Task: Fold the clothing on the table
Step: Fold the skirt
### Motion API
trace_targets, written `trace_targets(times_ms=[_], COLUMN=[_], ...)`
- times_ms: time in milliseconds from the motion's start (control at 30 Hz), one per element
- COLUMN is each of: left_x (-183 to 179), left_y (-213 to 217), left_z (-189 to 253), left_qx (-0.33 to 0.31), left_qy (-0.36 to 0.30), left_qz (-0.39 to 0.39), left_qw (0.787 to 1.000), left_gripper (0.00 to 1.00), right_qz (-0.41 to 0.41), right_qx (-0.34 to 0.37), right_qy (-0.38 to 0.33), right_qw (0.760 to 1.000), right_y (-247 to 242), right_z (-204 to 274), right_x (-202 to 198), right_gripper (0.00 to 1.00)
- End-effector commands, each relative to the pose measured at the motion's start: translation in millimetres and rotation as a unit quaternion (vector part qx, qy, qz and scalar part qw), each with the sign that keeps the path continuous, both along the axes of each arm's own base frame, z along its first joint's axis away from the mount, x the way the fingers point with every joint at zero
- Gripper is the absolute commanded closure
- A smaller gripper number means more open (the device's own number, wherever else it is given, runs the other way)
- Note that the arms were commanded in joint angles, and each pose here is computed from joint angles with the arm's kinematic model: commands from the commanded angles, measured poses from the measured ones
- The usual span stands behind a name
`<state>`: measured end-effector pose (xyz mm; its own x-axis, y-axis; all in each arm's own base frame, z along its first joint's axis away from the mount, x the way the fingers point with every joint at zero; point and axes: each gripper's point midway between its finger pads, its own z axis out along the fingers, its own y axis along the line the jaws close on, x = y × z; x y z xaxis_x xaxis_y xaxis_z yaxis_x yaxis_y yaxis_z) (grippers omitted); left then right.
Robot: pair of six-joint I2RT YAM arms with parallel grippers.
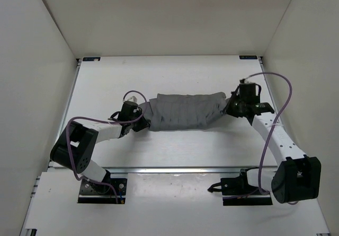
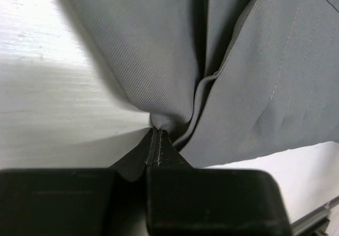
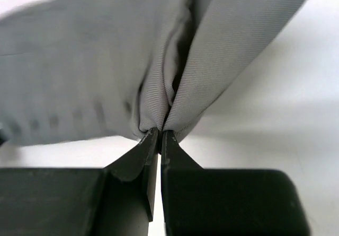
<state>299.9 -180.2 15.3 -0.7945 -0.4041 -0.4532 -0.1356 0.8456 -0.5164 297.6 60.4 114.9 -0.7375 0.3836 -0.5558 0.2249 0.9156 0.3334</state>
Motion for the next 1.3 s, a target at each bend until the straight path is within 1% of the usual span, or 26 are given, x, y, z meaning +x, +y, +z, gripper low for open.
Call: trace_targets(times_ms=[0, 33, 100, 133, 233, 267, 300, 367, 400, 467, 500, 567, 600, 633, 667, 733, 767, 867, 933, 1033, 1067, 1167, 1200, 1233, 1267], left_x=[-2.7, -0.4, -4.8, -4.8, -3.6, -3.9, -3.5, -3.5, 0.0, 1.9, 2.5, 4.0, 2.5, 0.2, -3.6, -2.1, -1.6, -6.2, -6.2, -7.0, -6.0, -5.6, -4.5, -4.7, -4.2], left_y=[-2.7, -3.3, 0.8, 3.3, 5.5, 4.8, 5.4, 4.2, 1.9, 1.1, 1.8, 2.8, 4.2, 4.8, 7.6, 8.2, 8.0, 9.7, 9.8, 11.6, 11.7, 13.7, 13.8, 13.9, 15.0], left_z=[-4.8, -3.1, -5.5, -6.0, -4.6, -4.7, -3.3, -4.4, -1.3, -0.9, -1.6, -0.4, -1.7, -1.9, -6.0, -2.6, -0.6, -1.5, -0.8, -1.4, -0.5, 0.1, 1.6, 2.0, 2.1], left_qx=[-0.013, -0.019, -0.021, -0.022, -0.025, -0.028, -0.029, -0.037, -0.041, -0.046, -0.048, -0.05, -0.054, -0.056, -0.056, -0.058, -0.06, -0.062, -0.062, -0.068, -0.069, -0.07, -0.072, -0.073, -0.072], left_qy=[0.007, 0.002, 0.004, 0.003, -0.001, -0.001, -0.005, -0.001, -0.004, -0.006, -0.005, -0.008, -0.007, -0.006, 0.0, -0.007, -0.011, -0.007, -0.008, -0.007, -0.009, -0.01, -0.012, -0.012, -0.012], left_qz=[0.003, 0.006, 0.01, 0.015, 0.02, 0.018, 0.02, 0.026, 0.025, 0.024, 0.027, 0.031, 0.033, 0.033, 0.034, 0.036, 0.035, 0.034, 0.033, 0.035, 0.036, 0.04, 0.041, 0.04, 0.043], left_qw=[1.0, 1.0, 1.0, 1.0, 0.999, 0.999, 0.999, 0.999, 0.999, 0.999, 0.998, 0.998, 0.998, 0.998, 0.998, 0.998, 0.998, 0.997, 0.997, 0.997, 0.997, 0.997, 0.997, 0.996, 0.996], left_gripper=[1.0, 1.0, 1.0, 1.0, 1.0, 1.0, 1.0, 1.0, 1.0, 1.0, 1.0, 1.0, 1.0, 1.0, 1.0, 1.0, 1.0, 1.0, 1.0, 1.0, 1.0, 1.0, 1.0, 1.0, 1.0], right_qz=[0.069, 0.089, 0.161, 0.178, 0.255, 0.279, 0.287, 0.327, 0.334, 0.368, 0.379, 0.396, 0.403, 0.402, 0.411, 0.42, 0.421, 0.429, 0.441, 0.477, 0.487, 0.497, 0.505, 0.502, 0.506], right_qx=[-0.019, -0.017, -0.007, -0.002, 0.022, 0.041, 0.052, 0.077, 0.084, 0.101, 0.116, 0.13, 0.136, 0.147, 0.145, 0.15, 0.147, 0.154, 0.169, 0.195, 0.196, 0.186, 0.185, 0.188, 0.19], right_qy=[-0.031, -0.048, -0.057, -0.065, -0.088, -0.099, -0.105, -0.118, -0.112, -0.105, -0.11, -0.098, -0.108, -0.1, -0.091, -0.085, -0.073, -0.05, -0.041, 0.0, -0.001, 0.004, 0.005, 0.011, 0.019], right_qw=[0.997, 0.995, 0.985, 0.982, 0.963, 0.954, 0.951, 0.935, 0.932, 0.918, 0.911, 0.904, 0.899, 0.898, 0.896, 0.891, 0.892, 0.889, 0.881, 0.857, 0.851, 0.847, 0.843, 0.844, 0.841], right_y=[16.4, 26.0, 61.9, 73.2, 127.2, 150.7, 164.5, 203.5, 216.2, 253.3, 267.4, 290.3, 301.9, 310.0, 318.6, 330.5, 332.3, 341.6, 347.5, 359.0, 363.8, 371.5, 376.2, 374.6, 375.2], right_z=[36.8, 50.7, 56.6, 63.3, 73.4, 79.1, 78.2, 85.2, 79.1, 76.8, 81.7, 72.9, 77.3, 72.6, 62.3, 58.8, 46.4, 30.9, 26.8, 12.1, 13.2, 13.6, 14.0, 12.4, 9.6], right_x=[14.6, 21.7, 27.9, 34.8, 37.1, 38.2, 41.9, 35.6, 36.7, 29.1, 25.6, 20.2, 19.7, 19.2, 16.9, 15.4, 15.1, 12.4, 11.5, -3.2, -4.4, -11.3, -16.4, -14.7, -18.5], right_gripper=[0.99, 1.0, 1.0, 1.0, 1.0, 1.0, 1.0, 1.0, 1.0, 1.0, 1.0, 1.0, 1.0, 1.0, 1.0, 1.0, 1.0, 1.0, 1.0, 1.0, 1.0, 1.0, 0.99, 0.96, 0.87])
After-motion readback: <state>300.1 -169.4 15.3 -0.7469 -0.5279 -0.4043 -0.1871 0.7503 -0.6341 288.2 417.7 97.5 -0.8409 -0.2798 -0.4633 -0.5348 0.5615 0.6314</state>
